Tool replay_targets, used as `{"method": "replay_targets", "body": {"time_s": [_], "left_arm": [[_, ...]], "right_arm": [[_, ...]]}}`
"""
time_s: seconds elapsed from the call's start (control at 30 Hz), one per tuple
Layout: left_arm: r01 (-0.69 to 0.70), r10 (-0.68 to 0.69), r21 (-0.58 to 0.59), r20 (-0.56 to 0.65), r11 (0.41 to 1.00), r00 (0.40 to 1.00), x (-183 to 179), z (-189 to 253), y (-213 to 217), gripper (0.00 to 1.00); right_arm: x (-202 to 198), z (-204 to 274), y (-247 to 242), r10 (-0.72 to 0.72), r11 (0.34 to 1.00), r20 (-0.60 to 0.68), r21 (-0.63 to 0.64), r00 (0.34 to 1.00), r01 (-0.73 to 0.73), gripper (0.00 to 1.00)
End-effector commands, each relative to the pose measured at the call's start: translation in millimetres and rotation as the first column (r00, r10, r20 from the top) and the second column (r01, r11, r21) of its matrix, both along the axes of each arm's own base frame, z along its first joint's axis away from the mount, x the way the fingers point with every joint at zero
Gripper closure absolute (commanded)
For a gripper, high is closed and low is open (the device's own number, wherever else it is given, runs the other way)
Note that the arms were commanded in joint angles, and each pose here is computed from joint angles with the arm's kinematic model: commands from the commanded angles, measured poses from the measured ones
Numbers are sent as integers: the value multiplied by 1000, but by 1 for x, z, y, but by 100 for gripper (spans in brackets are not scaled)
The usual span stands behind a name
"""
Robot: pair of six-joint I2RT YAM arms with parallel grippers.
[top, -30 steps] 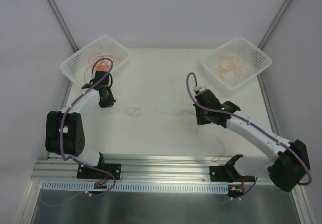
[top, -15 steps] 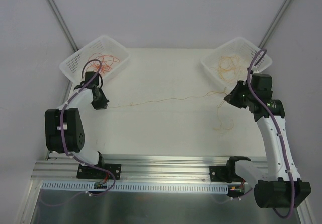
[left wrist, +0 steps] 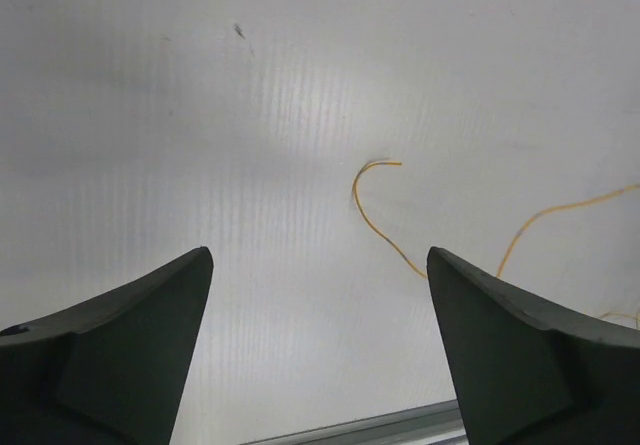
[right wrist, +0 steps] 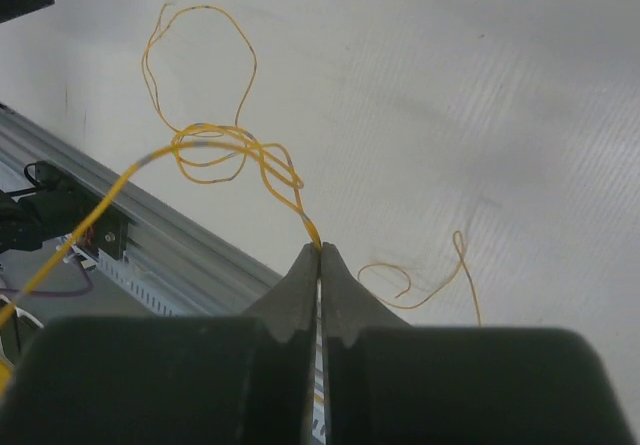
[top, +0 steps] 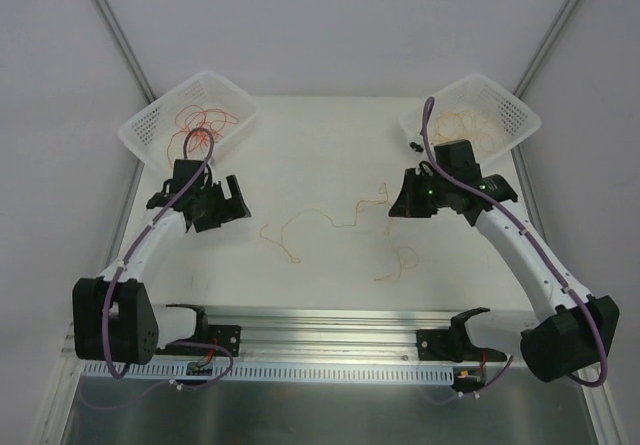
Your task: Untangle the cables
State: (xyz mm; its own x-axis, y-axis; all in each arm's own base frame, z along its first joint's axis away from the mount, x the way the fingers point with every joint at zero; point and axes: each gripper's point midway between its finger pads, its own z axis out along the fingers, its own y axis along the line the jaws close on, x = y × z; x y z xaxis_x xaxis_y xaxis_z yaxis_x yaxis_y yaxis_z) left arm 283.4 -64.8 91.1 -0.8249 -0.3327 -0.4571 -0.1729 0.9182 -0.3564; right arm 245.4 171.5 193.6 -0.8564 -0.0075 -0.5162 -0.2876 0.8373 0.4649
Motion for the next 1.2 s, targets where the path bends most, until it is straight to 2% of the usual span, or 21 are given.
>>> {"method": "replay_targets", "body": {"time_s": [0.0, 0.07, 0.13, 0.2, 0.23, 0.33, 0.47, 0.67, 0.8, 0.93, 1.03, 1.07, 1.1, 1.17], "left_arm": [[146, -140, -47, 106, 988, 985, -12, 21, -21, 8], [240, -231, -33, 180, 970, 956, -13, 34, -34, 4], [394, -368, -38, 280, 918, 887, -23, 56, -64, 3], [518, -479, 3, 384, 855, 789, -25, 74, -86, 3], [607, -550, -5, 414, 795, 725, -36, 80, -107, 3], [708, -628, 17, 477, 706, 615, -44, 90, -141, 2], [763, -665, 47, 527, 645, 529, -51, 99, -182, 4], [806, -672, 94, 613, 584, 416, -60, 106, -235, 11], [796, -678, 134, 617, 590, 399, -60, 97, -255, 18], [797, -666, 112, 624, 594, 409, -56, 90, -267, 30], [801, -671, 106, 617, 589, 412, -55, 87, -273, 50], [803, -673, 105, 614, 586, 411, -55, 87, -274, 60], [803, -672, 104, 615, 587, 411, -55, 88, -275, 77], [799, -672, 103, 610, 593, 420, -55, 89, -272, 95]], "right_arm": [[-1, 8, 17, 85, 996, 34, 14, 996, -85, 99], [-2, 11, 22, 115, 993, 40, 8, 993, -116, 99], [-5, 13, 28, 153, 988, 48, 2, 987, -153, 99], [-7, 14, 30, 169, 986, 47, 2, 984, -170, 99], [-8, 15, 31, 173, 985, 47, 7, 984, -173, 99], [-12, 18, 36, 183, 983, 45, 20, 982, -184, 99], [-14, 24, 39, 176, 983, 53, 33, 983, -178, 99], [-14, 31, 44, 127, 988, 47, 77, 991, -130, 99], [-16, 32, 47, 106, 989, 46, 96, 993, -110, 99], [-18, 34, 48, 87, 989, 51, 119, 995, -92, 99], [-20, 34, 48, 77, 989, 53, 120, 996, -83, 99], [-19, 33, 47, 73, 990, 52, 117, 996, -79, 99], [-19, 31, 45, 70, 991, 53, 107, 996, -75, 99], [-17, 25, 38, 45, 996, 58, 69, 997, -49, 99]]}}
